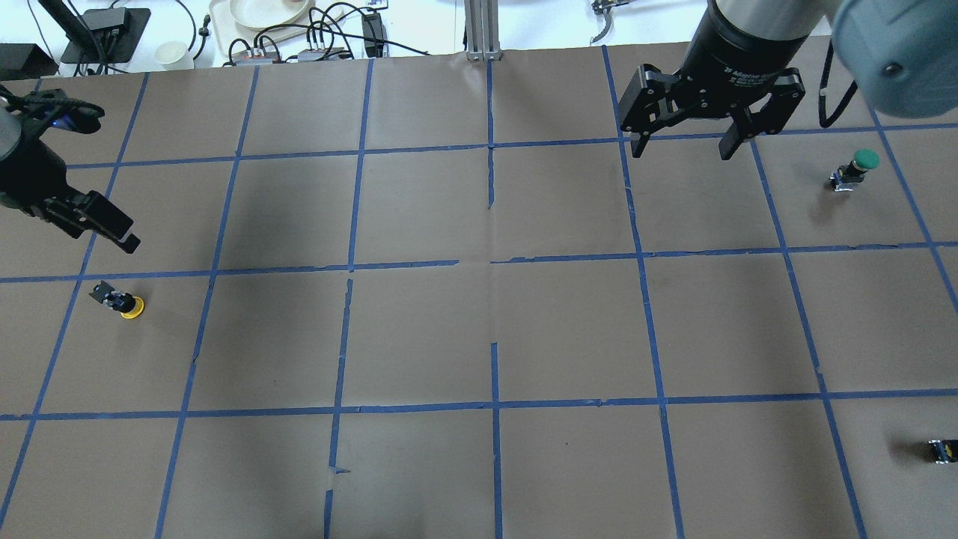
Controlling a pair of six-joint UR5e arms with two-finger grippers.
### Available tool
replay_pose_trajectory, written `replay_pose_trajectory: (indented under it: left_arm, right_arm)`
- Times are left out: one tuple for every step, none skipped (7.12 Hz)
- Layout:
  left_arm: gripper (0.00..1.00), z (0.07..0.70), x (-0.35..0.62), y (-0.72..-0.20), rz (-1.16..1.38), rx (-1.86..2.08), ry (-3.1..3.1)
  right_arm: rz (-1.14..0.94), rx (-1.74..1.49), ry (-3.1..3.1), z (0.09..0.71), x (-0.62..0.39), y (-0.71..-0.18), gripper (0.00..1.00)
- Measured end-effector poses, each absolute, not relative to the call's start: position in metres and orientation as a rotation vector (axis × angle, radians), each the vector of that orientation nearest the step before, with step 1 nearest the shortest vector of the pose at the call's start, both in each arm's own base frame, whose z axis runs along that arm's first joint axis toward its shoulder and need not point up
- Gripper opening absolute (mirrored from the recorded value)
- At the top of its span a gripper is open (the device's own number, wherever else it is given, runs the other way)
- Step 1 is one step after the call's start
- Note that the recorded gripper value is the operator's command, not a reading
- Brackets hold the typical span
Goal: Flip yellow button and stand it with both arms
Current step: 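Lower the left gripper over the yellow button lying on its side, then close the left gripper on the yellow button's base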
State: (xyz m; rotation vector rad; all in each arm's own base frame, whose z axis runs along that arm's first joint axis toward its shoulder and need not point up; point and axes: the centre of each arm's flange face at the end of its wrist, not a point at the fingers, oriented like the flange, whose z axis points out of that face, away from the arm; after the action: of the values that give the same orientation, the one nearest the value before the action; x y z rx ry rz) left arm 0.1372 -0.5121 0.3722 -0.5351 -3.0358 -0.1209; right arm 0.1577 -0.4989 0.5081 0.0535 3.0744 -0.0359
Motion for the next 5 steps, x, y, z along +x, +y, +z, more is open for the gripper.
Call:
replay_pose_trajectory:
  left_arm:
    - [0.99,0.352,0.165,-0.510,-0.095,-0.603,-3.030]
    - [0.99,0.332,0.191,-0.510,-0.062,-0.674,-3.030]
    - [0.99,0.306,0.218,-0.508,-0.036,-0.741,-3.027]
    - [0.99,0.280,0.236,-0.503,-0.019,-0.799,-3.022]
    - [0.99,0.258,0.242,-0.497,0.002,-0.843,-3.025]
  right_arm:
    - [-0.036,0.053,3.075,0.508,0.158,-0.499,0.99]
    - [-0.036,0.053,3.075,0.508,0.158,-0.499,0.99]
    - [-0.035,0.054,3.074,0.508,0.158,-0.499,0.99]
    - [-0.035,0.056,3.072,0.508,0.158,-0.499,0.99]
    - [-0.036,0.058,3.071,0.508,0.158,-0.499,0.99]
